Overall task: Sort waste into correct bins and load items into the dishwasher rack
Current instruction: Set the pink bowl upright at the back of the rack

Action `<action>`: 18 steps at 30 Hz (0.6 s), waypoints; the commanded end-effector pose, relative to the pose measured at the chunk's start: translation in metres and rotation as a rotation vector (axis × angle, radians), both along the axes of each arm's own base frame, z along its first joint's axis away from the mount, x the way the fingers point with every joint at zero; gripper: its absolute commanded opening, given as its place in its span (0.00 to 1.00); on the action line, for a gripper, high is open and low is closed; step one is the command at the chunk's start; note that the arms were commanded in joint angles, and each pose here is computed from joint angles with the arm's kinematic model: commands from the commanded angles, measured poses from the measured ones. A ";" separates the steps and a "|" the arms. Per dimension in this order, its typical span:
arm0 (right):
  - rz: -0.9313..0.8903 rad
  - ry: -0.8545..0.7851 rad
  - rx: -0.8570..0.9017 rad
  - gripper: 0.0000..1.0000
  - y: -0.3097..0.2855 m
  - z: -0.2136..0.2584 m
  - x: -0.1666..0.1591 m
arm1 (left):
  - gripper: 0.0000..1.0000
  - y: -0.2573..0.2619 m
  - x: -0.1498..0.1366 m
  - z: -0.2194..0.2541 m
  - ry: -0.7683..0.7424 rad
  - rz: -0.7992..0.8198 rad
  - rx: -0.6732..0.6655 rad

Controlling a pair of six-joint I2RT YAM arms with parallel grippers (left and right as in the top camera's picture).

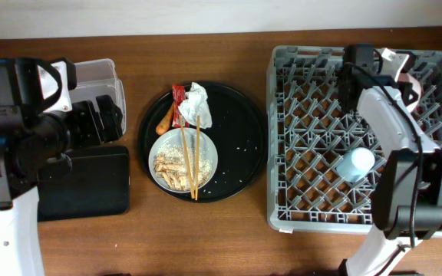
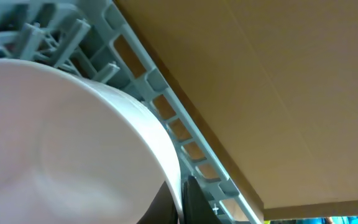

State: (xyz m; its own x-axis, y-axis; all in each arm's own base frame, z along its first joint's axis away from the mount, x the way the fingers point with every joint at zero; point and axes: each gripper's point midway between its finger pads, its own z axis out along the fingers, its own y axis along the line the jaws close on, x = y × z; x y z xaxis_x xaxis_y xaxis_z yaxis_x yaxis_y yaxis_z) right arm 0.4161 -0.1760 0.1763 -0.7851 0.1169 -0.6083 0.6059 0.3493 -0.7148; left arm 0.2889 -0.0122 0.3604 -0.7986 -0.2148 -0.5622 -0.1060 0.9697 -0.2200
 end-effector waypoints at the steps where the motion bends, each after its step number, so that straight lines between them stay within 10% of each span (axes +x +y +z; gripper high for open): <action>1: 0.096 0.017 0.057 0.04 0.032 -0.013 0.016 | 0.99 0.002 0.001 0.002 -0.004 0.016 -0.001; 18: -0.002 0.153 -0.118 0.04 -0.019 -0.004 0.009 | 0.99 0.002 0.001 0.002 -0.004 0.016 -0.001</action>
